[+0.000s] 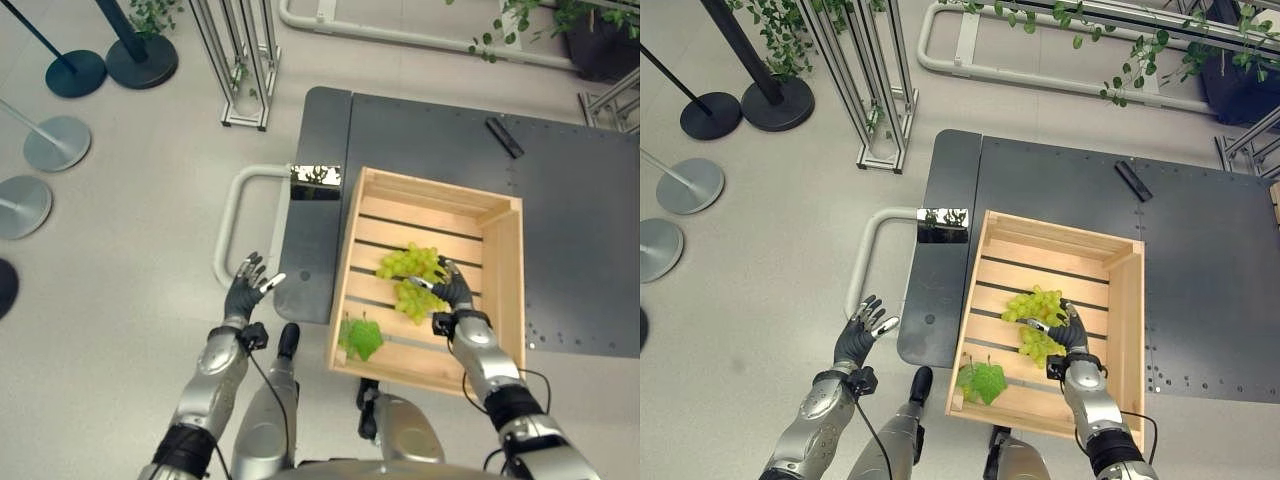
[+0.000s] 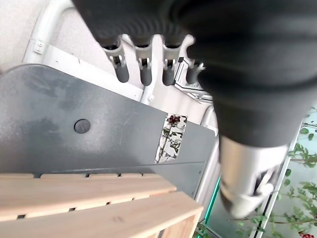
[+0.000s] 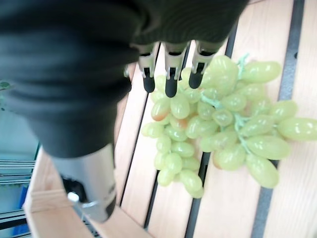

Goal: Pick up the fruits from the basket on one side to the basket on the other side

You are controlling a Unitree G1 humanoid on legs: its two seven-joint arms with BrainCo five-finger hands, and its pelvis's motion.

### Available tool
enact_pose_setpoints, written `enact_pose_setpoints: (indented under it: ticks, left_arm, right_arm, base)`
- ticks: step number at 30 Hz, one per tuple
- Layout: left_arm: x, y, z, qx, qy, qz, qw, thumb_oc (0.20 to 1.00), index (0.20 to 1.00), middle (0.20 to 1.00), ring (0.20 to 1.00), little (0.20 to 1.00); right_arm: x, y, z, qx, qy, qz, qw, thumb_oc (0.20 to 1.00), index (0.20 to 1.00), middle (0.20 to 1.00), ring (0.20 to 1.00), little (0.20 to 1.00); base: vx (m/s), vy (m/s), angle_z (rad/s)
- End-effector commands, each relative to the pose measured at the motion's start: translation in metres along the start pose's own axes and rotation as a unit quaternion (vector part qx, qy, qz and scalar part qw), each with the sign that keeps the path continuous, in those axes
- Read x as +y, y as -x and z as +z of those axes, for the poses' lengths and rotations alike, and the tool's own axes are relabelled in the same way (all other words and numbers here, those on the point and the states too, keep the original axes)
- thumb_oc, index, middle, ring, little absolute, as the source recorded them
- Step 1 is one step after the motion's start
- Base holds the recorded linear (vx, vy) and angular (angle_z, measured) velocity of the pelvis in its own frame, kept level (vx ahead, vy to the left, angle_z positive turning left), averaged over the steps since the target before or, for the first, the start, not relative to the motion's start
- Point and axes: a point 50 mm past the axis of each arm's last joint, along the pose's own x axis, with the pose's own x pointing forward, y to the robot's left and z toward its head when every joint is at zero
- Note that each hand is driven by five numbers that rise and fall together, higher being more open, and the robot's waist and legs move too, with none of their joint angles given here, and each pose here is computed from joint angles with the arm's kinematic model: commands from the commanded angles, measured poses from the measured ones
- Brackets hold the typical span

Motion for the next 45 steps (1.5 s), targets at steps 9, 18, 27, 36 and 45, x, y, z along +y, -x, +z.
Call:
enact_pose_setpoints:
  ticks: [9, 18, 27, 36, 45]
  left_arm:
    - [-0.006, 0.012, 0.010, -0.033, 0.007, -0.022, 0.999, 1.000, 1.000, 1.000, 1.000, 1.000]
    - [-0.009, 0.013, 0.014, -0.038, 0.011, -0.027, 0.999, 1.000, 1.000, 1.000, 1.000, 1.000]
    - [-0.014, 0.015, 0.017, -0.043, 0.008, -0.046, 0.998, 1.000, 1.000, 1.000, 1.000, 1.000]
    - [-0.026, 0.014, 0.027, -0.063, 0.015, -0.078, 0.995, 1.000, 1.000, 1.000, 1.000, 1.000]
    - [-0.011, 0.010, 0.036, -0.083, 0.010, -0.044, 0.996, 1.000, 1.000, 1.000, 1.000, 1.000]
  right_arm:
    - [0.001, -0.013, 0.002, 0.023, 0.024, -0.022, 0.999, 1.000, 1.000, 1.000, 1.000, 1.000]
    - [-0.005, -0.019, -0.007, 0.062, 0.043, -0.047, 0.996, 1.000, 1.000, 1.000, 1.000, 1.000]
    - [-0.027, -0.028, -0.007, 0.099, 0.122, -0.079, 0.984, 1.000, 1.000, 1.000, 1.000, 1.000]
    - [-0.010, -0.044, 0.034, 0.044, 0.244, -0.050, 0.967, 1.000, 1.000, 1.000, 1.000, 1.000]
    - [0.007, -0.029, 0.087, -0.127, 0.237, -0.011, 0.963, 1.000, 1.000, 1.000, 1.000, 1.000]
  base:
    - [0.00, 0.005, 0.02]
    - [0.00, 0.005, 0.02]
    - [0.00, 0.007, 0.03]
    - [0.00, 0.002, 0.00]
    - [0.00, -0.001, 0.01]
